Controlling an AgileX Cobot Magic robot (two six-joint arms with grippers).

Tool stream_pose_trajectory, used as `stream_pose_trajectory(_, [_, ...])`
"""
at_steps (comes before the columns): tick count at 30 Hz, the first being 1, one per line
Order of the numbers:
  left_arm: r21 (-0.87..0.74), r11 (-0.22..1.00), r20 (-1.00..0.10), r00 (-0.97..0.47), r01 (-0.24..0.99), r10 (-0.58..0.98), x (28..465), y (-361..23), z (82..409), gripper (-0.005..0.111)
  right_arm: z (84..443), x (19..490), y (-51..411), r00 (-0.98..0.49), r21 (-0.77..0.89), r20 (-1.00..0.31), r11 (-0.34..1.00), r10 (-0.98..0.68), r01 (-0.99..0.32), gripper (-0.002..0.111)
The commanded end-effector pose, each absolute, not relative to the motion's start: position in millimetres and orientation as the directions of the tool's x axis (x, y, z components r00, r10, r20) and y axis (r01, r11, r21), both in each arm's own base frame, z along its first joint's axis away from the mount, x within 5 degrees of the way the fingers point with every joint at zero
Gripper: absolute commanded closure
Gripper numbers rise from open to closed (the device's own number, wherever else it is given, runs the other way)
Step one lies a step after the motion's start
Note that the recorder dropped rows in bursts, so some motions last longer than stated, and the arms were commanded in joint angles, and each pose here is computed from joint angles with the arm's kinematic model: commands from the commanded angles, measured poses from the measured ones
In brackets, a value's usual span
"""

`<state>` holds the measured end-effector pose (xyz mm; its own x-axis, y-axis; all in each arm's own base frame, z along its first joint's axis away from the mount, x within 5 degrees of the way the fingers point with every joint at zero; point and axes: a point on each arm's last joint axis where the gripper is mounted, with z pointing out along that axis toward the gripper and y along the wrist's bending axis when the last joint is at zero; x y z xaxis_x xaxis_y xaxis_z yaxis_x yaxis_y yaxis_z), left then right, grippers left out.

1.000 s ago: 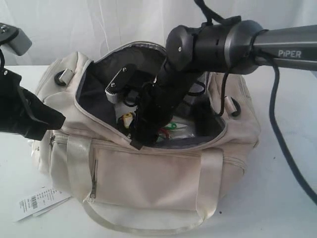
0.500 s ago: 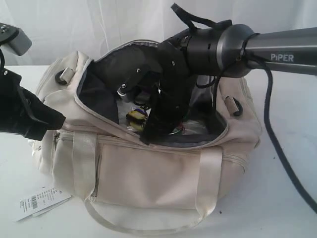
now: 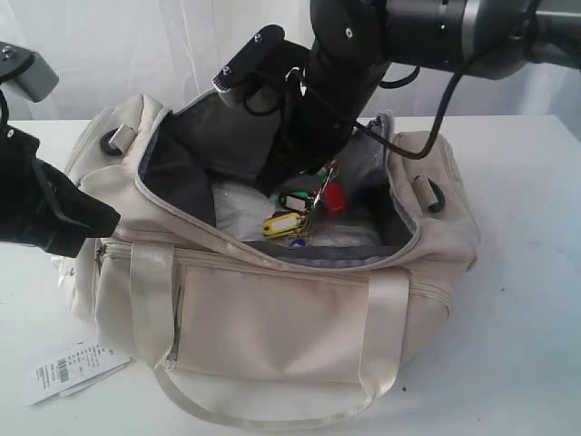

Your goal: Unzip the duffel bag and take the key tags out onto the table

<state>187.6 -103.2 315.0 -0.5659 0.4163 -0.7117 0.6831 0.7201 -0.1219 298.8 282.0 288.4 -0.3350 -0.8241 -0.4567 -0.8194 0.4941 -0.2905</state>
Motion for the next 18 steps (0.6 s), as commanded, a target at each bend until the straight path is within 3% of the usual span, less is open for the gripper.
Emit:
stream_pose_trajectory(1, [-0.143,0.71,-0.707,-0.573,0.69,0.415,184,-105,314,0.107,306,297,276,-0.336,-0.294,-0.493,0.517,-0.802,-0.804,0.108])
stream_pose_trajectory(8, [-0.143,0.71,-0.707,-0.573,0.69,0.415,184,-105,314,0.107,311,293,275,-0.352,-0.266,-0.506,0.531,-0.787,-0.804,0.108])
stream_pose_trajectory(18, [-0.144,0.709,-0.706,-0.574,0.691,0.416,184,-105,314,0.107,303,269,280,-0.504,0.021,-0.426,0.548,-0.752,-0.836,0.108])
